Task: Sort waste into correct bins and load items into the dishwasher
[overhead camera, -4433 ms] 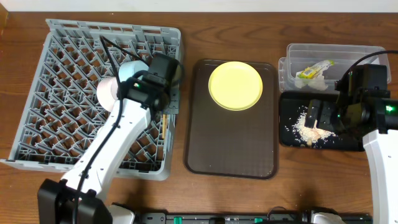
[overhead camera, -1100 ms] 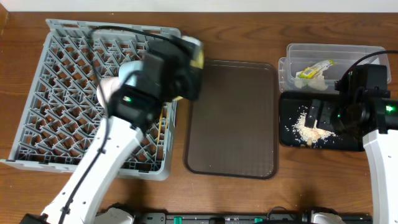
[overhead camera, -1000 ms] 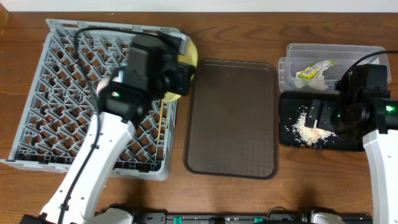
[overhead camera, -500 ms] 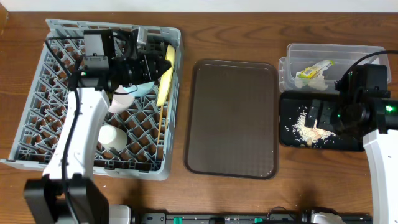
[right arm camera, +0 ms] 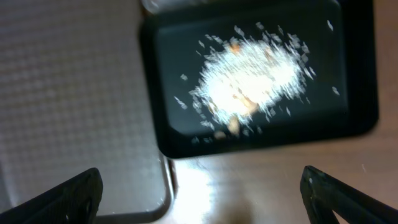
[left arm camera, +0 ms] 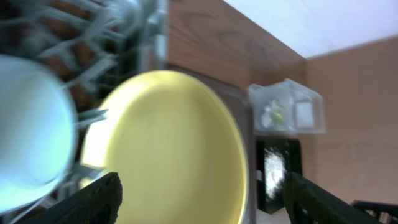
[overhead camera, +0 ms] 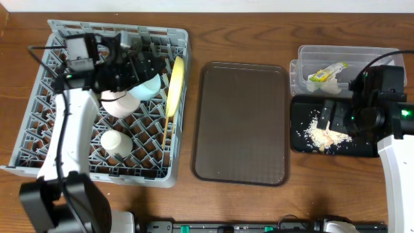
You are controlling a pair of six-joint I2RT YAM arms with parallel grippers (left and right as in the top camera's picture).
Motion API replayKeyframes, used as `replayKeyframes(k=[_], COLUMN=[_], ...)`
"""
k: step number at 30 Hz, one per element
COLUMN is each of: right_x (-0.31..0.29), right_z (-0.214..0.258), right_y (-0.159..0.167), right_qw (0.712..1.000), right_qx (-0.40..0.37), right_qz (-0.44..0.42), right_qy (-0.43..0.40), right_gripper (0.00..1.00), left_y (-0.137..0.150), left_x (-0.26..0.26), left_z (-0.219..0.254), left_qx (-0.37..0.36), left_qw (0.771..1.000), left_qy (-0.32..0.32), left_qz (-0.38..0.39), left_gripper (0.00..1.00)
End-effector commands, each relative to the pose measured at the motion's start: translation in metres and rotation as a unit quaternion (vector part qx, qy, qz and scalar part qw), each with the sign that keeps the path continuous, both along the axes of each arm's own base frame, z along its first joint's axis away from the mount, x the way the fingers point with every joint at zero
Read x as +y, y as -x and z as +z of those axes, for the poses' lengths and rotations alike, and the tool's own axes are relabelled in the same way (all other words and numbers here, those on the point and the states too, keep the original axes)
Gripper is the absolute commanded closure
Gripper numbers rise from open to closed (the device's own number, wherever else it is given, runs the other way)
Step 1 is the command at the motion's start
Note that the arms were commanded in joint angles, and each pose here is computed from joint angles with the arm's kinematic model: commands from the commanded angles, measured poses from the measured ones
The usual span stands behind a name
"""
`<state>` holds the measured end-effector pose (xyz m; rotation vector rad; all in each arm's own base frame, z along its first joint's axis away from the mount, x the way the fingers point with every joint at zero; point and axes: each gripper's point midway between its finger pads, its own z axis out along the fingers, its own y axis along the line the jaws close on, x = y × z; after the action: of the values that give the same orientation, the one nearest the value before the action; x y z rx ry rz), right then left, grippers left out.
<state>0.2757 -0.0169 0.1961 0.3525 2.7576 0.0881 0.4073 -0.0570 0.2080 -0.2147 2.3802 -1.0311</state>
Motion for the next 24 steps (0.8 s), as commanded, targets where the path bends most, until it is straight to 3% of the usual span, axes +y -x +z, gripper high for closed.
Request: replayKeyframes(k=[1,4,8,13,16,21,24], right_x=[0.032,0.058,0.074,0.069,0.059,0.056,0.051], right_z=[0.013,0.024,0.027,-0.003,-0.015,-0.021,-0.023], right_y=[-0.014,-0.03,-0.051,-0.052,-0.043,-0.023,-0.005], right_qw=[0.993,0.98,0.972,0.984,0.993,0.993,0.992], right_qx=[-0.045,-0.091,-0.123,-0.063,-0.03,-0.027,-0.072], right_qz=[0.099,0.162,0.19,0.16,0.113,0.111,0.101], right_qy=[-0.044,-0.069,-0.06,-0.038,-0.031,-0.027,-0.015], right_gripper=[0.01,0.01,0.01,0.01,0.01,0.01,0.01], left_y=[0.009,0.028,0.069,0.129,0.148,0.164,0.173], left_x=[0.038,0.07,0.099,0.093,0.088,0.07,0.054], left_z=[0.008,-0.002,-0.02,-0.043,-0.049,-0.038,-0.02], left_qx=[-0.016,0.029,0.129,0.251,0.278,0.223,0.106], left_qw=[0.99,0.965,0.922,0.9,0.895,0.915,0.933], left_qy=[-0.125,-0.223,-0.298,-0.314,-0.318,-0.318,-0.334], left_qz=[0.067,0.135,0.21,0.169,0.142,0.107,0.08], left_gripper=[0.15,0.14,0.12,0.11,0.11,0.12,0.12])
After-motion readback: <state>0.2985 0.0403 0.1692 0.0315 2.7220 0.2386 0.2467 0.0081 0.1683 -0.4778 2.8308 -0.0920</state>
